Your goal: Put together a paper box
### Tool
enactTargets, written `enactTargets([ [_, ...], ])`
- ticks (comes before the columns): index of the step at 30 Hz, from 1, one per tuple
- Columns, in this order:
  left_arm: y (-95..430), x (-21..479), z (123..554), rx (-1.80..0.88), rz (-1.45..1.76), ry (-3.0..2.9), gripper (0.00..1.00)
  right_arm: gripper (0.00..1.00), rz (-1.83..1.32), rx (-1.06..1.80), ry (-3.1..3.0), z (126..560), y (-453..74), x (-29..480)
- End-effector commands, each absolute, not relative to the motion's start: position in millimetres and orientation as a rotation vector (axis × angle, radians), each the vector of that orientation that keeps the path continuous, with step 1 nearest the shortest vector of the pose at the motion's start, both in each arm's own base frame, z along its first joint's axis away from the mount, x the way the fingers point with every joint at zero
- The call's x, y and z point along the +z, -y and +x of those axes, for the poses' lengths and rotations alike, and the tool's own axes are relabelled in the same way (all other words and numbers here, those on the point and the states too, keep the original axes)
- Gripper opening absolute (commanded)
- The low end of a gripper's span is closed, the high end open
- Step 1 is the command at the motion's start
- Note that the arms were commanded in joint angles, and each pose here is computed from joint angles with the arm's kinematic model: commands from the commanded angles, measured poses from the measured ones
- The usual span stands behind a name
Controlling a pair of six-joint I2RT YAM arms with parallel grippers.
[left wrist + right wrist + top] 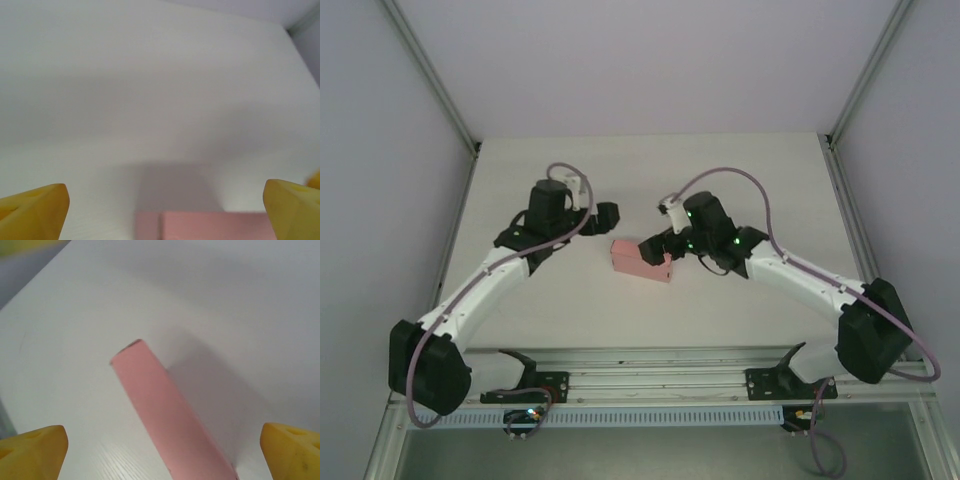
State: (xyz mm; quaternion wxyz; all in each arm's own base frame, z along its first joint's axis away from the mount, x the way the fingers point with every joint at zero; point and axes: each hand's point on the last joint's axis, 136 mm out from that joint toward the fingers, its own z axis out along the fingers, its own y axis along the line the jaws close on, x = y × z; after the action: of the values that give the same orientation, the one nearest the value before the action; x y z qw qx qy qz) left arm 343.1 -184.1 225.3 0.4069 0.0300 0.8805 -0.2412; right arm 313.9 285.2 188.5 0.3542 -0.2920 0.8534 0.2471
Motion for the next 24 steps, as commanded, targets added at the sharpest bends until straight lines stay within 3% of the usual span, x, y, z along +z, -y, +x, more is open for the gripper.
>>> enactTargets([
  [1, 102.5, 205.0, 342.3, -0.275, -0.192, -2.319, 1.00, 1.00, -1.327, 0.519, -2.248, 279.0, -284.2, 151.2],
  [7, 30.7, 187.5, 330.9, -0.179, -0.476, -2.305, 1.00, 1.00, -1.596, 0.346, -2.223, 293.9, -295.8, 132.6],
  [16, 12.0, 172.7, 318.9, -0.258, -0.544, -2.294, 1.00, 1.00, -1.659, 0.029, -2.284, 331.2, -300.0, 93.4],
  [21, 11.2, 171.0, 316.9, -0.256, -0.538, -2.298, 1.00, 0.91, -1.745, 0.081, -2.279, 321.2, -307.5, 78.1],
  [23, 11.7, 170.6, 316.0, -0.258, -0.537, -2.301, 1.00, 0.84, -1.743, 0.070, -2.284, 322.1, -307.8, 77.4],
  [24, 11.9, 171.7, 316.2, -0.261, -0.534, -2.299, 1.00, 0.75, -1.735, 0.057, -2.287, 324.0, -307.3, 77.9],
])
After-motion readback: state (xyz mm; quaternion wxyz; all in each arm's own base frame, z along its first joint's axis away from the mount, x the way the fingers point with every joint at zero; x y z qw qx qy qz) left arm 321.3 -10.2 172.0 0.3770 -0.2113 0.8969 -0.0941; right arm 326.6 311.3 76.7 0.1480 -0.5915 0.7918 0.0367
